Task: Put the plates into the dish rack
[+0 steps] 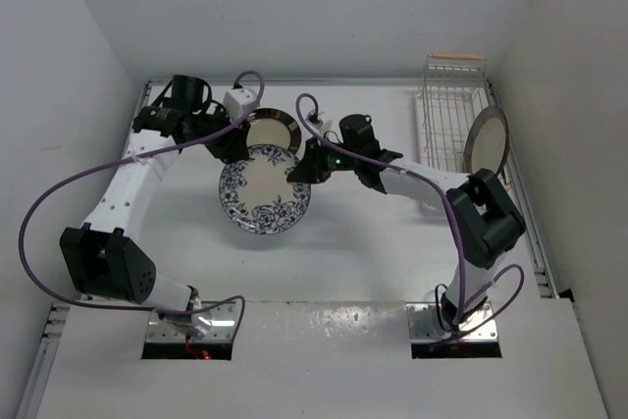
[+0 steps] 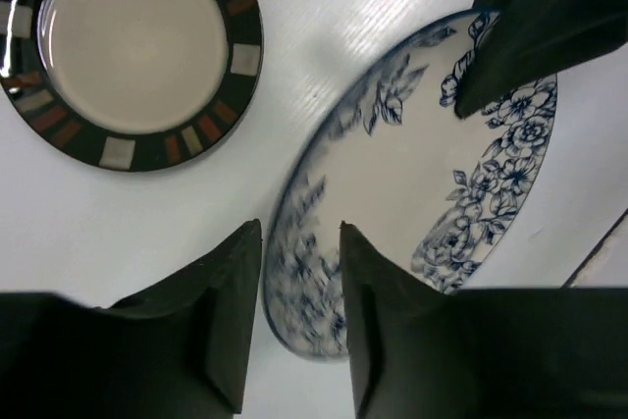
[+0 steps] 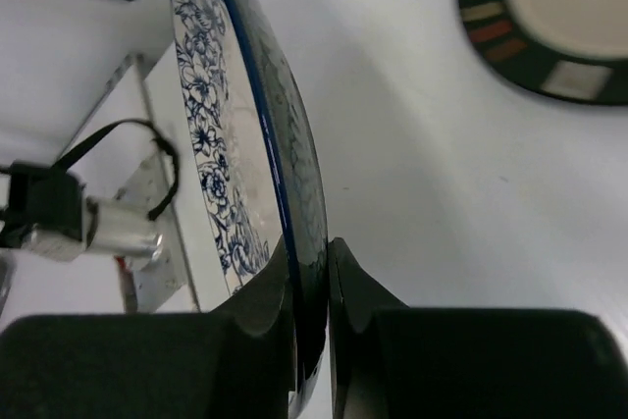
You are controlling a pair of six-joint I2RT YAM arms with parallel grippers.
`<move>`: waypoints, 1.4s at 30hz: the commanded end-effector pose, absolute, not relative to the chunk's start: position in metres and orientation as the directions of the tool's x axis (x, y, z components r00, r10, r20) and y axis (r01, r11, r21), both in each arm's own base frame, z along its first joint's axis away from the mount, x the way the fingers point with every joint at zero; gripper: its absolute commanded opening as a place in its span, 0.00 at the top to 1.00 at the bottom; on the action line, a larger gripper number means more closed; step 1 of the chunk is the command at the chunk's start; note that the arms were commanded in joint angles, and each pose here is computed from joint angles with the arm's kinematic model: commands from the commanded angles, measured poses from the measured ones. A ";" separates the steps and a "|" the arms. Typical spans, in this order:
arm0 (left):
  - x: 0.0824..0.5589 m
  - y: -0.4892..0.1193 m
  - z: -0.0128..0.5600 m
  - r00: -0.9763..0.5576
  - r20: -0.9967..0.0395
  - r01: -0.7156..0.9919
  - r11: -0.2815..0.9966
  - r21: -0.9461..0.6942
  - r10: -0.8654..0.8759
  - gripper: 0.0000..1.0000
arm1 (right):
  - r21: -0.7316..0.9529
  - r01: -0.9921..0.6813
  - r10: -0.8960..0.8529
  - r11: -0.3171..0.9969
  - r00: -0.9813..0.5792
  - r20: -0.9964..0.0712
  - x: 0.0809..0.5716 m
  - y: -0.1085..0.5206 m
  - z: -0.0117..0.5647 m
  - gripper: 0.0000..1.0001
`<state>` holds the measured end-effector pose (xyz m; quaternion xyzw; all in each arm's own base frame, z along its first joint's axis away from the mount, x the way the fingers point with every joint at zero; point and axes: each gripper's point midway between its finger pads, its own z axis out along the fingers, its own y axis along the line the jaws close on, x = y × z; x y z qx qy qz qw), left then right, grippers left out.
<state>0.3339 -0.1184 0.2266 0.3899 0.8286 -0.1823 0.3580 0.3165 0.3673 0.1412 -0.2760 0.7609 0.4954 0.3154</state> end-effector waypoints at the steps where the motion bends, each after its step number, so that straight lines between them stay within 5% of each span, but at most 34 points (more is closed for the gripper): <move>1: 0.345 -0.113 0.264 -0.444 -0.792 0.705 0.709 -0.021 0.418 0.55 | 0.500 -0.738 0.079 0.454 -0.525 -0.847 0.354 0.342 0.217 1.00; 2: 0.351 -0.102 0.268 -0.452 -0.794 0.669 0.743 -0.002 0.406 0.30 | 0.485 -0.689 0.104 0.540 -0.517 -0.850 0.367 0.327 0.218 1.00; 6: 0.373 -0.063 0.286 -0.480 -0.813 0.500 0.864 0.055 0.329 0.00 | 0.270 -0.624 0.157 0.734 -0.230 -0.960 0.386 0.263 0.309 1.00; 11: 0.389 0.004 0.291 -0.551 -0.804 0.213 0.969 0.124 0.224 0.00 | 0.116 -0.255 0.117 0.960 -0.014 -0.993 0.409 0.142 0.380 1.00; 14: 0.387 0.025 0.273 -0.605 -0.776 0.135 0.983 0.122 0.179 0.00 | -0.083 -0.026 -0.081 0.996 0.062 -0.995 0.407 0.078 0.410 1.00; 17: 0.383 0.034 0.252 -0.649 -0.744 0.118 0.987 0.110 0.161 0.00 | -0.198 0.282 -0.203 0.939 -0.014 -0.979 0.398 0.000 0.416 1.00; 20: 0.381 0.031 0.245 -0.661 -0.735 0.124 0.988 0.090 0.150 0.00 | -0.326 0.400 -0.282 0.857 -0.167 -0.945 0.395 -0.040 0.399 1.00; 25: 0.378 0.030 0.236 -0.675 -0.724 0.132 0.989 0.071 0.142 0.00 | -0.386 0.414 -0.258 0.824 -0.333 -0.907 0.395 -0.066 0.344 1.00; 42: 0.378 0.027 0.223 -0.698 -0.703 0.148 0.988 0.048 0.139 0.00 | -0.309 0.391 -0.067 0.867 -0.523 -0.850 0.391 -0.086 0.222 1.00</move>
